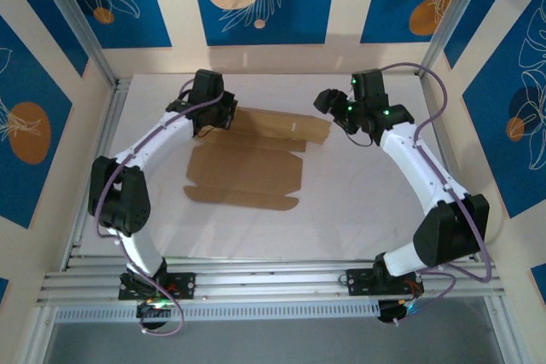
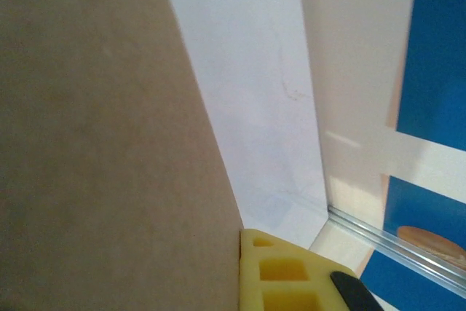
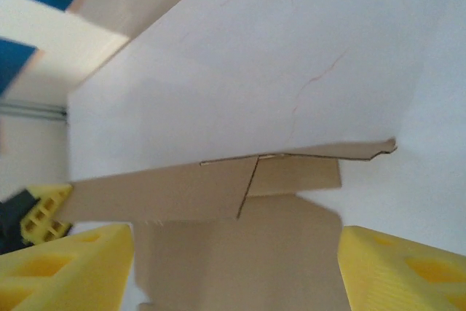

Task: Fold the paper box

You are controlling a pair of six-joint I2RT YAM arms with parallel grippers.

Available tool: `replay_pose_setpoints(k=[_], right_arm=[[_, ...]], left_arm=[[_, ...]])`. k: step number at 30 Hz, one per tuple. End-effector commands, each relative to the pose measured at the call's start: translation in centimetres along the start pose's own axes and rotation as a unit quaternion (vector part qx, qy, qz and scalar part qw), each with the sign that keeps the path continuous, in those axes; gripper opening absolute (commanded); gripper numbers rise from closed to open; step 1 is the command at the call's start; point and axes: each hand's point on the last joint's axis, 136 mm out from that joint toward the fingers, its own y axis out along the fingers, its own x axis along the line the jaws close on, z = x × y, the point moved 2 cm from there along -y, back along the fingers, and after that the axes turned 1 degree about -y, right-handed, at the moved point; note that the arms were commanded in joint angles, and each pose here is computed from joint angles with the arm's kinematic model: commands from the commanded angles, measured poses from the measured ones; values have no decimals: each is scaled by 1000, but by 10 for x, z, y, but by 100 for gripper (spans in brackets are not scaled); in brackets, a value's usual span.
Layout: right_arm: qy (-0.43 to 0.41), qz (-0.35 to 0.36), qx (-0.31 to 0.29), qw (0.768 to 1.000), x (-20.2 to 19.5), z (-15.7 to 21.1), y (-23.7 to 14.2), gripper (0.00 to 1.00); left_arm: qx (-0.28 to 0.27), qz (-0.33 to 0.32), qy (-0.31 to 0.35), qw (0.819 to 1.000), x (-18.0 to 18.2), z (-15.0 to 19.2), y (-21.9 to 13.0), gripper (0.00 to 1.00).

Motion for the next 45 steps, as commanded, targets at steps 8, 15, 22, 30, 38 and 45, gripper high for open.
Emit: replay_pose_setpoints(k=[8, 15, 22, 30, 38, 45], right_arm=[[-353, 34, -78, 932, -8, 2, 16, 78], [-262, -36, -81, 961, -12, -17, 6, 76], [-332, -69, -66, 939, 3, -13, 9, 74], [-184, -98, 74, 975, 42, -2, 13, 58], [19, -98, 191, 976, 45, 24, 57, 53], [56, -91, 210, 972, 38, 35, 81, 55]], left_arm=[[-43, 24, 91, 995, 17, -14, 1, 0], [-73, 53, 94, 991, 34, -22, 15, 0], [-70, 118, 80, 987, 38, -21, 28, 2], [-61, 184, 83, 978, 35, -15, 24, 2], [-52, 189, 72, 978, 42, -11, 24, 2], [-43, 188, 64, 979, 45, -9, 24, 1]])
